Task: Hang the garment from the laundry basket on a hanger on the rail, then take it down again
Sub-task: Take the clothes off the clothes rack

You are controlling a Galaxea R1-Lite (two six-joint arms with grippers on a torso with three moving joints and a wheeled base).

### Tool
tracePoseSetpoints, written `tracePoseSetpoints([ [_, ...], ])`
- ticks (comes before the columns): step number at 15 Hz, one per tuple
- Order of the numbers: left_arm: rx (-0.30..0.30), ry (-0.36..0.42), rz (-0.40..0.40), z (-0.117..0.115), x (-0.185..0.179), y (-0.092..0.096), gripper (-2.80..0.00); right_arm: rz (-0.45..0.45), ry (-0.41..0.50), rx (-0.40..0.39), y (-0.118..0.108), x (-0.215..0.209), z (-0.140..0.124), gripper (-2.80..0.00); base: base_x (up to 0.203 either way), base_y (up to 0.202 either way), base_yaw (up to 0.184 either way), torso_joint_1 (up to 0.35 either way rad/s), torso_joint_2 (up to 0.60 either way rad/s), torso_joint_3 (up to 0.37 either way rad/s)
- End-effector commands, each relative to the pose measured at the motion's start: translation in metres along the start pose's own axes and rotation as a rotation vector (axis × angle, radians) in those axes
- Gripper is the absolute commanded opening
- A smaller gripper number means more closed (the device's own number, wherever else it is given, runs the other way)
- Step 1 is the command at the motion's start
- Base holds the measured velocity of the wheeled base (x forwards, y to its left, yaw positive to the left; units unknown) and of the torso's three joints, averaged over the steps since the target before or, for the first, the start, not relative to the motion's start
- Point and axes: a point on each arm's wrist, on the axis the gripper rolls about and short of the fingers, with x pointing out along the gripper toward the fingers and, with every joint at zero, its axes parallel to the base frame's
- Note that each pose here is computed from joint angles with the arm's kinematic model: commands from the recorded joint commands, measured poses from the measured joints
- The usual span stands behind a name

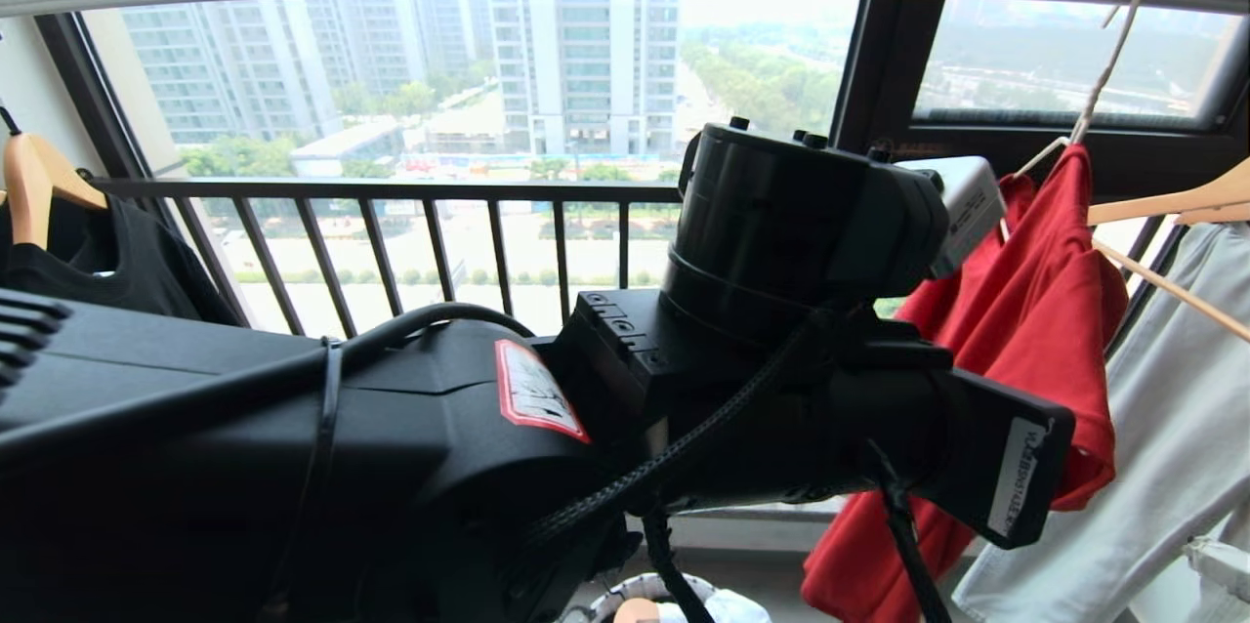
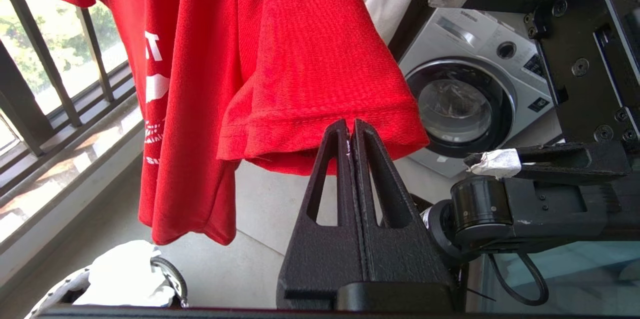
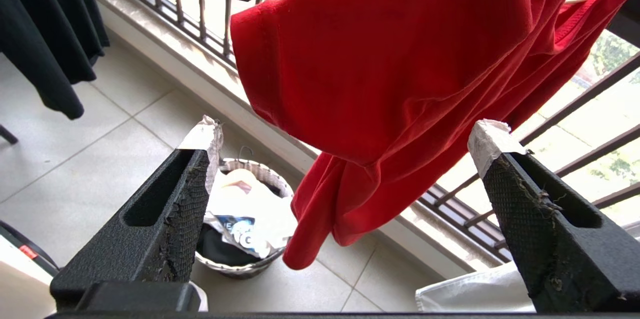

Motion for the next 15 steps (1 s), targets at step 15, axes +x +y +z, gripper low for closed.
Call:
tracePoseSetpoints([
  [15,0.029,-0.082,0.004,0.022,-0.05,-0.016,-2.8,-0.071,0.067,0.009,-0.004,0.029,-0.017,0.0,0.0,0.0,0.0,0.0,0.0,0.0],
])
